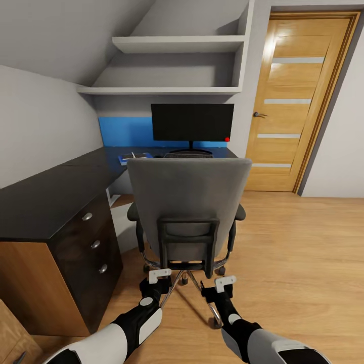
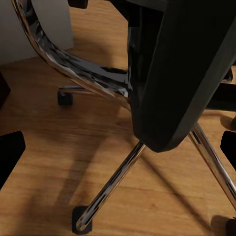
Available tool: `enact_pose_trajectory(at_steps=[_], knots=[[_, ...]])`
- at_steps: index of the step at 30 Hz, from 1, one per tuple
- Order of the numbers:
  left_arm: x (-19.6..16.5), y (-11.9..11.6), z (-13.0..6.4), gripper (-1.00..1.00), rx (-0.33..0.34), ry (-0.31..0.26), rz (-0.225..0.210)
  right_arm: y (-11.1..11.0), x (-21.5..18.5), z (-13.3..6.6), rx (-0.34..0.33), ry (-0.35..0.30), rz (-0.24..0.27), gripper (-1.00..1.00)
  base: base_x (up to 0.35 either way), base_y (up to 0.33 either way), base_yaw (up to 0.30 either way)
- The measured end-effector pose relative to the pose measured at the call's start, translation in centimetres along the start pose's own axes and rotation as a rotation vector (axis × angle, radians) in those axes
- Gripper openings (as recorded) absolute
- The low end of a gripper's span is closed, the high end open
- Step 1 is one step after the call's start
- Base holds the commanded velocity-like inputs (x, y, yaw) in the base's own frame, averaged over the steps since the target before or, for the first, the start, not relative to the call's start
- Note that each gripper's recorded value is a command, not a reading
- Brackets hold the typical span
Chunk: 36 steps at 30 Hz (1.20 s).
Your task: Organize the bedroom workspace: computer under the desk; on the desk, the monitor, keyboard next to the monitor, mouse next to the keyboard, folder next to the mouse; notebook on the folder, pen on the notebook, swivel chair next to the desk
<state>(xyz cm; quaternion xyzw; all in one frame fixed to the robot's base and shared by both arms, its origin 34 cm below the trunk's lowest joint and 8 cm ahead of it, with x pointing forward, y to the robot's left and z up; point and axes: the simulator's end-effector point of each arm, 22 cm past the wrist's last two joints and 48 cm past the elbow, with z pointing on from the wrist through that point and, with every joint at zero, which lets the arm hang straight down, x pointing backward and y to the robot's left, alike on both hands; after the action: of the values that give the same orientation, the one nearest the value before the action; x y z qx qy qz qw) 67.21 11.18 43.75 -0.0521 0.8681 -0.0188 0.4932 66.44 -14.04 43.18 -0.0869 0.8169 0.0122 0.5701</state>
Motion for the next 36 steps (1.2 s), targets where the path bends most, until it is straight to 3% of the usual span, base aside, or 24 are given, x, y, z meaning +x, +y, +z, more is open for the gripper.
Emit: enact_pose_trajectory(at_steps=[9, 26, 36], knots=[[0.0, 0.0, 0.0, 1.00, 0.000, -0.001, 0.000, 1.4, 0.1, -0.1, -0.051, 0.002, 0.006, 1.00, 0.000, 0.000, 0.000], [0.0, 0.0, 0.0, 1.00, 0.000, 0.000, 0.000, 0.8, -2.4, 0.7, -0.034, -0.052, 0.021, 1.00, 0.000, 0.000, 0.000], [0.0, 0.0, 0.0, 1.00, 0.000, 0.000, 0.000, -0.3, -3.6, 1.1, 0.002, -0.078, 0.058, 1.00, 0.000, 0.000, 0.000]])
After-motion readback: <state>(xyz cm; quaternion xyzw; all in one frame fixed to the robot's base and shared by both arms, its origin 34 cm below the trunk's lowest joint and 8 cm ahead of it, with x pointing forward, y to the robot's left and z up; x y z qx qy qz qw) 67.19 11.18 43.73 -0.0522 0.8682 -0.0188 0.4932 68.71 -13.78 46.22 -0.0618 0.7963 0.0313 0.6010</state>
